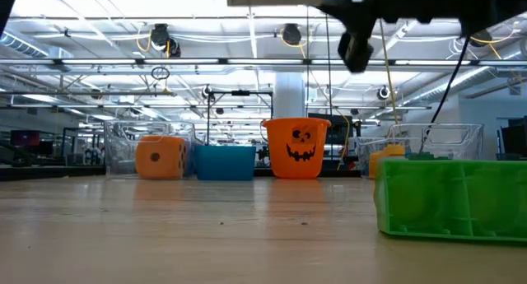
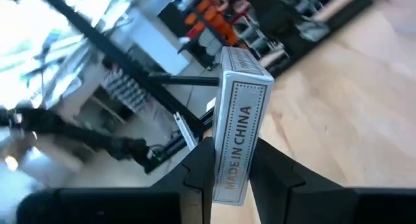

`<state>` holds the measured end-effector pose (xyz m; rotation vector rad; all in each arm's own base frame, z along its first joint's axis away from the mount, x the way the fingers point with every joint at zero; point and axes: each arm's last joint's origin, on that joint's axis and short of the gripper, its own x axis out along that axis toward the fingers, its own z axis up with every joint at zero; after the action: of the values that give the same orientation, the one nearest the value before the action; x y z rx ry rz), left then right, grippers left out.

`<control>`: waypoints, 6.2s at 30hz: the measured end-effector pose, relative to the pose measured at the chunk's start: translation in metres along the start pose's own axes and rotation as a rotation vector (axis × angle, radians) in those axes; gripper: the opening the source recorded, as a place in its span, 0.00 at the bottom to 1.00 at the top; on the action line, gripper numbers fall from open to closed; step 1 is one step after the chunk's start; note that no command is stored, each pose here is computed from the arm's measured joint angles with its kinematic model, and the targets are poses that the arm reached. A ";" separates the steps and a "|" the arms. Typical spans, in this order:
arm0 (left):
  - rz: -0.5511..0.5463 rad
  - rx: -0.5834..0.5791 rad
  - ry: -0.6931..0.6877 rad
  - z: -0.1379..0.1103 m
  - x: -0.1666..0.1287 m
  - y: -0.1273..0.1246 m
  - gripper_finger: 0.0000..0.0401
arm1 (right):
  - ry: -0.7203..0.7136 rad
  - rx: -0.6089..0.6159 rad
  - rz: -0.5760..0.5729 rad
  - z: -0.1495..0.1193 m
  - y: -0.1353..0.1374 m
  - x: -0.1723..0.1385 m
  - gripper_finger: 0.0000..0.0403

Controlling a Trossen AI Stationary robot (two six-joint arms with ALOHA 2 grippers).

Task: Pick & Place Toys
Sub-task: Put the gold deck of cards into the blue bin

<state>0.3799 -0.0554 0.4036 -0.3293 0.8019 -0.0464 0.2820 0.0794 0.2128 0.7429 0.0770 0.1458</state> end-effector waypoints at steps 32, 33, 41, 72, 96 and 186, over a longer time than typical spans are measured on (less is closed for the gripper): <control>-0.143 -0.090 0.138 -0.005 0.006 0.007 0.56 | 0.046 -0.426 -0.014 0.037 0.050 -0.005 0.16; -0.144 -0.090 0.139 -0.005 0.006 0.007 0.55 | 0.039 -0.431 -0.011 0.038 0.051 -0.007 0.16; -0.142 -0.089 0.137 -0.005 0.006 0.007 0.52 | 0.027 -0.448 -0.029 0.046 0.055 -0.015 0.16; -0.162 -0.078 0.137 -0.005 0.007 0.007 0.19 | 0.055 -0.421 -0.037 0.043 0.054 -0.016 0.30; 0.103 0.046 0.280 -0.012 -0.003 0.058 0.21 | 0.046 -0.434 -0.150 0.085 0.053 -0.067 0.52; 0.321 0.149 0.294 -0.100 0.060 0.295 0.23 | -0.024 -0.098 -0.622 0.057 -0.045 -0.084 0.50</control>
<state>0.3258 0.1876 0.2064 -0.0491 1.1283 0.1486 0.2109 -0.0048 0.2260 0.5943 0.2715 -0.4497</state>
